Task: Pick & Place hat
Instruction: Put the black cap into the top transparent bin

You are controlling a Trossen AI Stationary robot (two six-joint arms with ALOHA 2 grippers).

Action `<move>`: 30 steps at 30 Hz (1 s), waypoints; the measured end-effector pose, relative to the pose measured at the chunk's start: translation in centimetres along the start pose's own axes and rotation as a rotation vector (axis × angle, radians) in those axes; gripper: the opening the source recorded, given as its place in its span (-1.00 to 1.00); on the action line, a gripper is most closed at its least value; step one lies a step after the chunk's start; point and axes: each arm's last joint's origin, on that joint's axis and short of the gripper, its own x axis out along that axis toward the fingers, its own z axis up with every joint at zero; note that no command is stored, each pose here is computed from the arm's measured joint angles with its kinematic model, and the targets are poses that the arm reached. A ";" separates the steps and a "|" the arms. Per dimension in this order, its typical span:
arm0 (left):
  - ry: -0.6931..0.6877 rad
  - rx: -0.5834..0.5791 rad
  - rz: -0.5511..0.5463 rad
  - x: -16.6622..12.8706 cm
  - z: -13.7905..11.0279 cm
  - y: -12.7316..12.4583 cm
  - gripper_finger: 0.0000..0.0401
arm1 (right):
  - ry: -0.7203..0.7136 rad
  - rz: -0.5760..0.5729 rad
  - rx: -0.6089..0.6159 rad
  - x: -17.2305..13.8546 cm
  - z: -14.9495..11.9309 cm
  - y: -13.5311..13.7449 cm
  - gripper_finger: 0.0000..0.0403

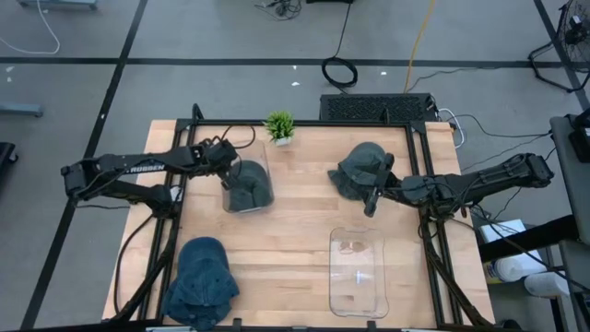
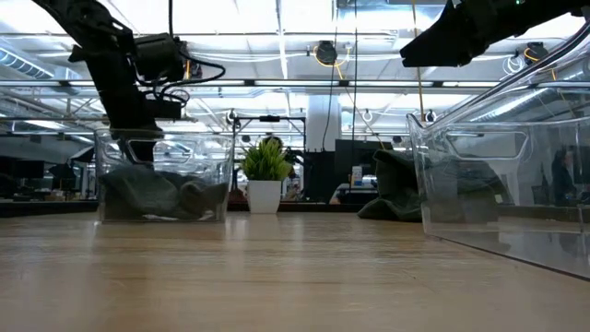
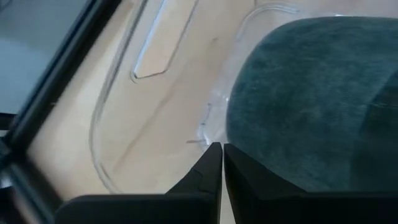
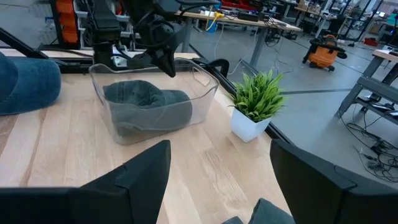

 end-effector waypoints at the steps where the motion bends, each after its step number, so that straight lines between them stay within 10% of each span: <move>1: 0.004 0.006 0.007 0.0 0.0 0.1 -0.87 | 0.000 0.000 0.000 0.0 0.0 0.0 0.30; 11: -0.067 0.004 -0.034 -1.3 1.7 -0.2 -0.87 | 0.000 -0.030 -0.002 0.0 0.0 -0.1 0.30; 20: -0.262 0.092 -0.339 -5.1 4.3 -5.7 -0.97 | 0.000 -0.030 -0.001 0.0 0.0 -0.1 0.30; 30: -0.135 0.213 -0.332 -2.8 5.1 -10.7 -0.97 | -0.001 -0.027 0.004 0.0 0.0 -0.1 0.30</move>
